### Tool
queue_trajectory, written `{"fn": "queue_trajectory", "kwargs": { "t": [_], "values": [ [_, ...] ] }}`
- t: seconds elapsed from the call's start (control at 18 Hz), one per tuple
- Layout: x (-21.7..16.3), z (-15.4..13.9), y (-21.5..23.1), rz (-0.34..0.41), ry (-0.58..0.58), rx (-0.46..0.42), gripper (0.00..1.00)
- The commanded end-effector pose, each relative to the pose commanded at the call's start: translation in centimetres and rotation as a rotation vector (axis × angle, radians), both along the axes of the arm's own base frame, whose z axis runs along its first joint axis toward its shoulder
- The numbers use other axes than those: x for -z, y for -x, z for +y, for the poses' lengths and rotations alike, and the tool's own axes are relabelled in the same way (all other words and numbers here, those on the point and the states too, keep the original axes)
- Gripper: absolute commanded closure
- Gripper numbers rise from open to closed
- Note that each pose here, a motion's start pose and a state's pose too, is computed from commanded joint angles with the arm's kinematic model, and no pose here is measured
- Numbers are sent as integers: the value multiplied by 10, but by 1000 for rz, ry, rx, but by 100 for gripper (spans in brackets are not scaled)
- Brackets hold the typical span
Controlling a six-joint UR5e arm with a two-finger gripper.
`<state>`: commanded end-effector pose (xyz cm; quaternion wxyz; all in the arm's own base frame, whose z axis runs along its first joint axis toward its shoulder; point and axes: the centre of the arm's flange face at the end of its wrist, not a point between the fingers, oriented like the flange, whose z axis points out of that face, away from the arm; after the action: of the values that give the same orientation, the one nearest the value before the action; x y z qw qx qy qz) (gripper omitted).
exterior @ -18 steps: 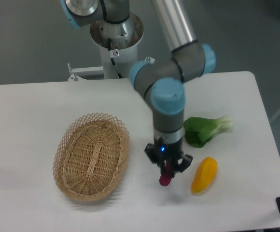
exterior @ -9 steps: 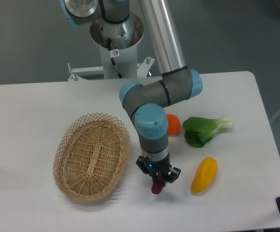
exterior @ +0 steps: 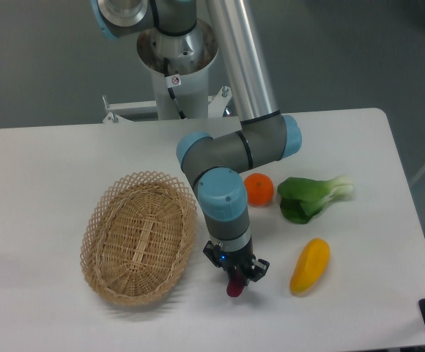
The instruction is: Place the sweet potato on the table
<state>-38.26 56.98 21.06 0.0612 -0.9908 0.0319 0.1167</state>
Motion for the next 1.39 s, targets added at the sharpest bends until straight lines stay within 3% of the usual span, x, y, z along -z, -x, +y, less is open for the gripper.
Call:
{"fn": "queue_trajectory", "kwargs": {
  "t": [0.44,0.67,0.89,1.17,1.39],
  "values": [
    [-34,-2,-1,38,-21,-5,0],
    [-75,-14,4,167,25,-23,0],
    [-142,-38,12,272,54,118,0],
    [-187,-99,50,190,96,146,0],
    [-226,-136,66,122,172,255,0]
  ]
}}
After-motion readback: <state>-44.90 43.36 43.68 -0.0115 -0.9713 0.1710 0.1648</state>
